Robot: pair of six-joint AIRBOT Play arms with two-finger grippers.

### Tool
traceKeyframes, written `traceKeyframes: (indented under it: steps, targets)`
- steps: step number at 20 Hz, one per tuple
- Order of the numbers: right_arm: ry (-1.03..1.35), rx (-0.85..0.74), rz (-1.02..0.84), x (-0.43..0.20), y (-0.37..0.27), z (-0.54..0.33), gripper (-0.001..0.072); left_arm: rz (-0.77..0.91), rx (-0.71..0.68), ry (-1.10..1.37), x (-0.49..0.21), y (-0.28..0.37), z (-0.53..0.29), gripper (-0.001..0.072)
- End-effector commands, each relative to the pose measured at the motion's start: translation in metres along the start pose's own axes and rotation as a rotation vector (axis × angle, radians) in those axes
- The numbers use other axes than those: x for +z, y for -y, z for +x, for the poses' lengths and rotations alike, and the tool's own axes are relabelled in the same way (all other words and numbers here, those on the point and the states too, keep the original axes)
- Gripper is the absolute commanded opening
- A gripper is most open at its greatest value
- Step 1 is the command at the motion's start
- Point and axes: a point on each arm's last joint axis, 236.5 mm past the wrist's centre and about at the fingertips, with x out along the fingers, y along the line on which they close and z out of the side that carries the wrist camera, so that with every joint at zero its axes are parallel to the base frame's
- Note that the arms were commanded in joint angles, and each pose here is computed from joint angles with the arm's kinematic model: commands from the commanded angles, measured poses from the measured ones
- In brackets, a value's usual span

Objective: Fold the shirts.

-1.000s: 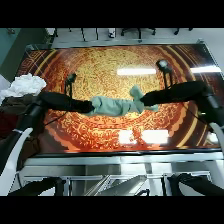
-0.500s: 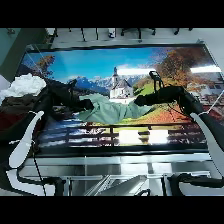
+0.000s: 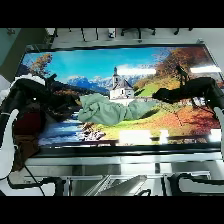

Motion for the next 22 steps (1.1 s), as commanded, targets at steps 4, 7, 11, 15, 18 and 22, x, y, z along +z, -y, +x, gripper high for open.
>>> traceKeyframes:
  steps: [4,7,11,15,18,22]
  targets:
    - [-0.098,0.064,0.23,-0.039,0.036,0.046,0.059,-0.123,0.002,-0.048,-0.059,-0.039,0.079,0.0698]
    - [-0.102,0.063,0.238,-0.04,0.032,0.078,0.0565,-0.088,-0.039,-0.076,-0.048,-0.022,0.102,0.0697]
    - [-0.115,0.043,0.221,-0.045,0.025,0.111,0.0566,-0.011,-0.042,-0.063,-0.016,-0.003,0.112,0.0694]
    - [-0.099,0.051,0.174,-0.033,0.009,0.119,0.0497,0.016,-0.04,-0.018,0.013,0.0,0.108,0.0171]
    - [-0.06,0.062,0.136,-0.013,-0.002,0.113,0.009,0.011,-0.041,0.01,0.02,0.0,0.106,0.0026]
    - [-0.073,0.181,0.015,0.006,-0.064,0.059,0.0022,0.103,-0.062,0.14,0.035,0.04,0.048,0.0026]
